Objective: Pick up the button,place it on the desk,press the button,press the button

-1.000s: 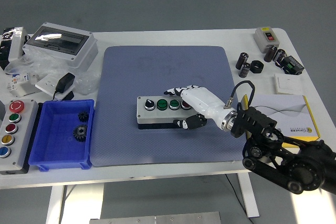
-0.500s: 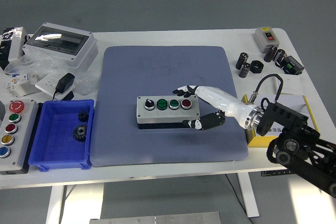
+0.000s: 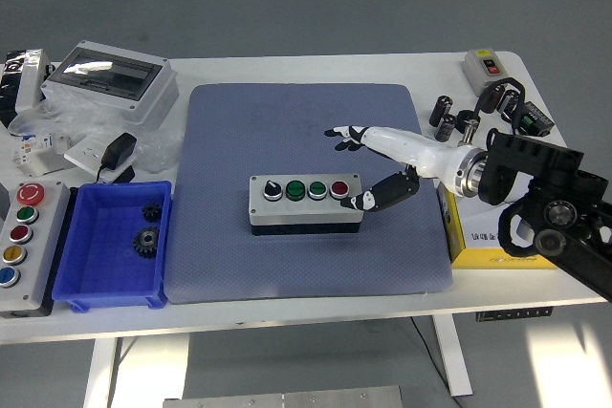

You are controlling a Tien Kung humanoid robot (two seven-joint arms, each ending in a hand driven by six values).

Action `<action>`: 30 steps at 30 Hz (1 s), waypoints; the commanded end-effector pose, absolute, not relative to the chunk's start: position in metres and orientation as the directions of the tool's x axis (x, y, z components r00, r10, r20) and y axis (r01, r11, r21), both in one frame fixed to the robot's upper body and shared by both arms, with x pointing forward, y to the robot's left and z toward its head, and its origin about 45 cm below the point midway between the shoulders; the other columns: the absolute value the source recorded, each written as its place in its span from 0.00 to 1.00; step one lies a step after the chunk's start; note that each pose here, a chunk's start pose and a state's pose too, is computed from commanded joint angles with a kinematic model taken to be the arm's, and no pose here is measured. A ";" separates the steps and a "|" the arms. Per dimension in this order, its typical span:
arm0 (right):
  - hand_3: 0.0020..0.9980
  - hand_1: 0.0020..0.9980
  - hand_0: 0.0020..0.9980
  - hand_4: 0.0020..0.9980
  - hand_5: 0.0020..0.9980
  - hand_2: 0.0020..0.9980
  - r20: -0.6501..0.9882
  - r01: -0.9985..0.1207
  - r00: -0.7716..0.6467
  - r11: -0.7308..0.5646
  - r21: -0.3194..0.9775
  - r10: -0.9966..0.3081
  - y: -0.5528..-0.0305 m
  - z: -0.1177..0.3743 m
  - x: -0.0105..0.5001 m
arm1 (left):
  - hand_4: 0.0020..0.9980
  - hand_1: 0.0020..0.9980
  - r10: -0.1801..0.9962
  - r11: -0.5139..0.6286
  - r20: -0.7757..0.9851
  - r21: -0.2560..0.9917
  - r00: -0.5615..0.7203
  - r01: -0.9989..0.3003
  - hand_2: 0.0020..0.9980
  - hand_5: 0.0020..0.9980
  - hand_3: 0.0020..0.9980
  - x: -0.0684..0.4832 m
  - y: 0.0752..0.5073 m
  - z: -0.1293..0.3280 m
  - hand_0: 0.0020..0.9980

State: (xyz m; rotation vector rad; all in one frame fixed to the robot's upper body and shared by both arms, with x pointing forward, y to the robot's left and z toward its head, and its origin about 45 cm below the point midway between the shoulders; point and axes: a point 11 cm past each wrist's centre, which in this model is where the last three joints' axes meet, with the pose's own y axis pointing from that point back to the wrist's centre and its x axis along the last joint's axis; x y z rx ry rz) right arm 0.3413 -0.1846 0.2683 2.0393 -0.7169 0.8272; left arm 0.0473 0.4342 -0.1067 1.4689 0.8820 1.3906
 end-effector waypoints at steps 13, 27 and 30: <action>0.68 0.06 0.00 0.48 0.24 0.19 0.741 -0.697 0.652 -0.512 0.503 -0.159 -0.175 0.263 0.343 | 0.67 0.60 0.931 -0.342 0.349 0.937 0.107 -0.076 0.54 0.46 0.60 0.046 0.436 -0.106 0.63; 0.67 0.04 0.00 0.50 0.14 0.16 0.703 -0.679 0.690 -0.492 0.545 -0.172 -0.159 0.233 0.359 | 0.67 0.60 0.930 -0.343 0.350 0.936 0.111 -0.079 0.53 0.46 0.61 0.048 0.437 -0.106 0.63; 0.67 0.04 0.00 0.50 0.14 0.16 0.700 -0.680 0.691 -0.489 0.546 -0.181 -0.158 0.229 0.361 | 0.67 0.60 0.930 -0.344 0.351 0.936 0.111 -0.078 0.52 0.48 0.61 0.047 0.437 -0.106 0.63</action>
